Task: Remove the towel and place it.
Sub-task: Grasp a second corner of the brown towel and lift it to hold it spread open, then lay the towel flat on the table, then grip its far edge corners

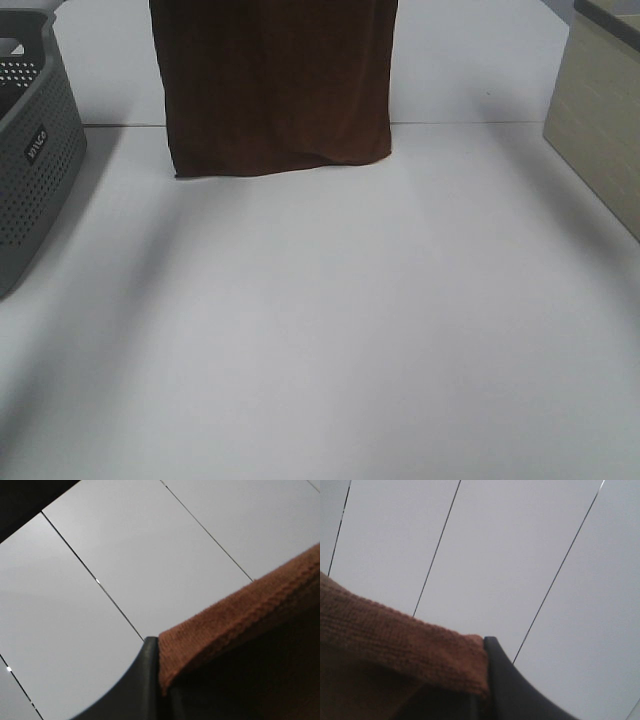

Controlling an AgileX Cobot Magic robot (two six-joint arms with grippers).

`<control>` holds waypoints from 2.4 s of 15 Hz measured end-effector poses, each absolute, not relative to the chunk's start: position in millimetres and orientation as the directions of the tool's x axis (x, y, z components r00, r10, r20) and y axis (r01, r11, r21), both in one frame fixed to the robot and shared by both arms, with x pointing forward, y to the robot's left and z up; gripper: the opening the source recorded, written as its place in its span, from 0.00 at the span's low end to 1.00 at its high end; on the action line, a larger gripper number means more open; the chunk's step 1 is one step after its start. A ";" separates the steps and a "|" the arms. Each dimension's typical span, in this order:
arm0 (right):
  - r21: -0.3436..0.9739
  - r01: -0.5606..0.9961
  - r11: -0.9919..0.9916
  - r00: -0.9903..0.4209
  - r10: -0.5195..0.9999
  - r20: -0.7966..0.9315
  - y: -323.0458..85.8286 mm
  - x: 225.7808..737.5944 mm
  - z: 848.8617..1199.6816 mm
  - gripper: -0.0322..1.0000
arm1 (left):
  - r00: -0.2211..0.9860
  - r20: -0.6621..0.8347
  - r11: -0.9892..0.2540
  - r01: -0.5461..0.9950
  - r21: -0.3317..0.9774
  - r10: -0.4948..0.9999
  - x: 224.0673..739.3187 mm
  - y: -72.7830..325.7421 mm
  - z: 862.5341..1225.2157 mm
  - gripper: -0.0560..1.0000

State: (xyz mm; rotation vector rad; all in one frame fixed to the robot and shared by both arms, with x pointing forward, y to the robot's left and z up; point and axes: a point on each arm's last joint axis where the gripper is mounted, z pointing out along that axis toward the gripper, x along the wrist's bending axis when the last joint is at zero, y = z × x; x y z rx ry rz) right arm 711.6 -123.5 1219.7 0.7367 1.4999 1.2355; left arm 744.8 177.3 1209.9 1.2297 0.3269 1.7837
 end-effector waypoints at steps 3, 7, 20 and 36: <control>0.951 -0.160 0.265 -0.287 0.909 -0.302 -128.3 714.6 1221.1 0.04 | -0.107 0.568 -0.521 -0.561 0.643 0.816 756.4 175.4 1219.4 0.05; 0.961 -0.154 0.230 -0.280 0.922 -0.266 -137.9 715.4 1227.9 0.04 | -0.079 0.567 -0.519 -0.521 0.678 0.820 763.4 174.2 1212.0 0.05; 0.863 0.394 0.316 -0.458 0.882 -0.113 -144.2 675.9 1208.9 0.04 | 0.387 0.461 -0.574 0.259 0.777 0.799 716.2 170.8 1197.2 0.05; 0.568 0.735 0.370 -0.558 0.806 0.196 -162.2 530.9 1205.5 0.04 | 0.346 -0.006 -0.289 0.795 0.534 0.938 526.5 209.0 1166.1 0.05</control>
